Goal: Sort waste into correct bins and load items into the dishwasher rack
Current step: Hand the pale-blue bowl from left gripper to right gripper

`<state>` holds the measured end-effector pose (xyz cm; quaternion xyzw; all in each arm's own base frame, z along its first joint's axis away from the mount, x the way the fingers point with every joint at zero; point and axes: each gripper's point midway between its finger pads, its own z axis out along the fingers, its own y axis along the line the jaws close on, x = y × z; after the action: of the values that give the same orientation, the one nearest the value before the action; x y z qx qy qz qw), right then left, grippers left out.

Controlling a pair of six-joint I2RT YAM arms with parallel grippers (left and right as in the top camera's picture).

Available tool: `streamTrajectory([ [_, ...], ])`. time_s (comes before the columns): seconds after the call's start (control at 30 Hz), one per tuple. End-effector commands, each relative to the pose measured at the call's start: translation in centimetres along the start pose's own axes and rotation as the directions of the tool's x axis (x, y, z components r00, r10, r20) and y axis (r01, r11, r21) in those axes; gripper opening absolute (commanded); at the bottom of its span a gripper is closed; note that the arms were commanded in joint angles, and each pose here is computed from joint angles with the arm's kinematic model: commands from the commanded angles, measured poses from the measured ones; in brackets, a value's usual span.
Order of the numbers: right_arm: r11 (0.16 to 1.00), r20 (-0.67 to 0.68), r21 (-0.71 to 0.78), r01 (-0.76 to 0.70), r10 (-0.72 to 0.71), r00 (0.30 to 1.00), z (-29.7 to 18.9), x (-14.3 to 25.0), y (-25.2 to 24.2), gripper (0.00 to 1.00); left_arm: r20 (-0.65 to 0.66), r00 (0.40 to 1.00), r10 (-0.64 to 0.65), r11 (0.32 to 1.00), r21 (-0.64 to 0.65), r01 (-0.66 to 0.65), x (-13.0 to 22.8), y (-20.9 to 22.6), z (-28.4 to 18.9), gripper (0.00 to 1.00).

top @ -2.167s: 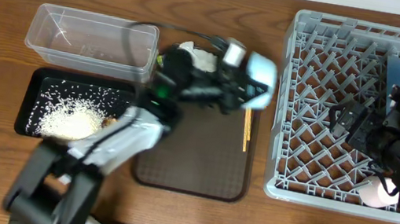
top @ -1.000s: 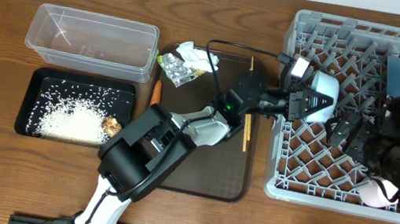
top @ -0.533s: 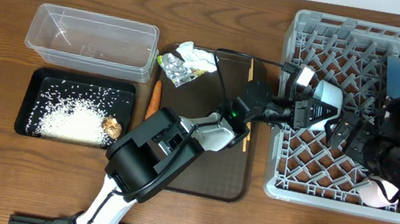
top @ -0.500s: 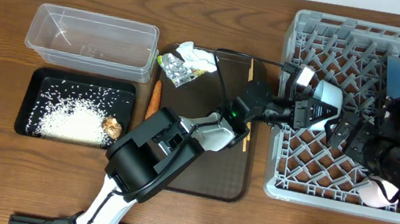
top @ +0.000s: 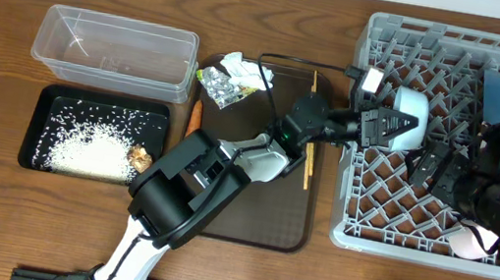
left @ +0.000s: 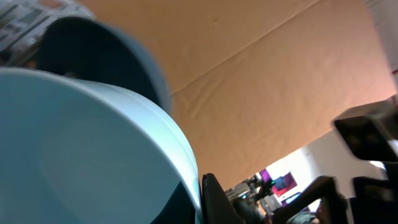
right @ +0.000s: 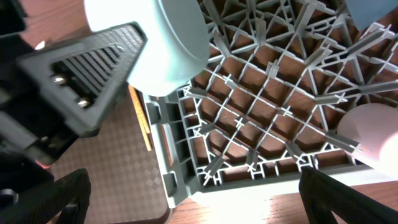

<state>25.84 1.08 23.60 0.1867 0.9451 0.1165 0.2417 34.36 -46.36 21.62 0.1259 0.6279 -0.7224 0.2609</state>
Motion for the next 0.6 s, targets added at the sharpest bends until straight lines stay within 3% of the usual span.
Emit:
streamTrajectory([
  [0.0, 1.000, 0.021, 0.008, -0.005, 0.005, 1.000, -0.4, -0.4, -0.4, 0.99, 0.027, 0.998, -0.058, 0.998, 0.000, 0.058, -0.5, 0.1, 0.3, 0.06],
  [0.57, 1.000, 0.004, 0.014, -0.008, 0.008, 1.000, -0.4, 0.0, -0.5, 0.99, -0.004, 0.995, -0.097, 0.994, -0.056, 0.097, 0.8, 1.5, 0.5, 0.06],
])
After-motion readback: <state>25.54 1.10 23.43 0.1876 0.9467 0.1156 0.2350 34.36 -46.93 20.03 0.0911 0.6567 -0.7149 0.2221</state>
